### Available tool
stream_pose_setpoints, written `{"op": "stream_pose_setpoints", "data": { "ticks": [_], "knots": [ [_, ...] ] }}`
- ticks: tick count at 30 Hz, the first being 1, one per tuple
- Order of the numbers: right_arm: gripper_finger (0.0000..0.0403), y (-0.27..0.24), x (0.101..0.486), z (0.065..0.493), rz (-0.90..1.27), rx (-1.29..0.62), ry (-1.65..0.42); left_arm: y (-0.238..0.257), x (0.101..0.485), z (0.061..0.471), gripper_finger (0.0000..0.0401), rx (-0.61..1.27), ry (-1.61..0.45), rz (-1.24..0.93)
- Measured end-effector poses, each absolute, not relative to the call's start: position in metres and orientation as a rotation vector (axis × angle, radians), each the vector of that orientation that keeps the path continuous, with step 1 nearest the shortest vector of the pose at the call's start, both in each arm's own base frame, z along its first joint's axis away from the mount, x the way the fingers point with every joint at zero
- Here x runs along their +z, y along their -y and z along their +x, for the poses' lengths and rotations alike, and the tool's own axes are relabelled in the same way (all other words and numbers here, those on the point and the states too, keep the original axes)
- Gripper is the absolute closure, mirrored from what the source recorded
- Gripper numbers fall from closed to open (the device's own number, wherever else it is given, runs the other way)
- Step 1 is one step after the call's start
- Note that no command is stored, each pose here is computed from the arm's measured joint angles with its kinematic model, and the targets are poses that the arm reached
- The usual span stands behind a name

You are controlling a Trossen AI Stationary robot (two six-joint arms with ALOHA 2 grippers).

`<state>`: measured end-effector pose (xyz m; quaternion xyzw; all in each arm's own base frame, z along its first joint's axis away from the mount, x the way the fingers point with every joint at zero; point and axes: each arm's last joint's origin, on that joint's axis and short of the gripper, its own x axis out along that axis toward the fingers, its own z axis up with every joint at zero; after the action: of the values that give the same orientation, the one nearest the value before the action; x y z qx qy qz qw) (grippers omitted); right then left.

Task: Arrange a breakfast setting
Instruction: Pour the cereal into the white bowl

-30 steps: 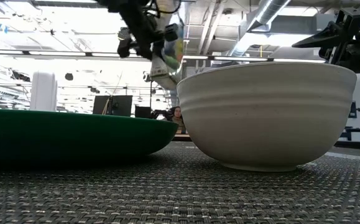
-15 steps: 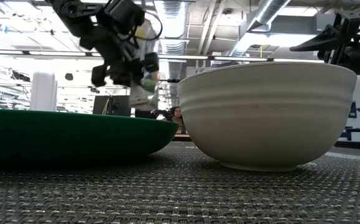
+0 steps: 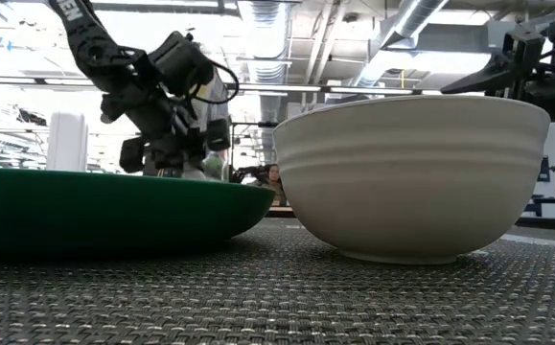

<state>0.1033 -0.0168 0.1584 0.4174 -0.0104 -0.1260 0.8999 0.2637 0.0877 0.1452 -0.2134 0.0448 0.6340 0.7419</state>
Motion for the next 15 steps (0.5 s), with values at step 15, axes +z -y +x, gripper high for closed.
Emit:
{"op": "stream_pose_setpoints", "data": {
  "ticks": [15],
  "knots": [
    [0.0029, 0.017, 0.159, 0.103, 0.863, -0.260, 0.024, -0.094, 0.115, 0.271, 0.0325, 1.427, -0.125, -0.460]
  ]
}}
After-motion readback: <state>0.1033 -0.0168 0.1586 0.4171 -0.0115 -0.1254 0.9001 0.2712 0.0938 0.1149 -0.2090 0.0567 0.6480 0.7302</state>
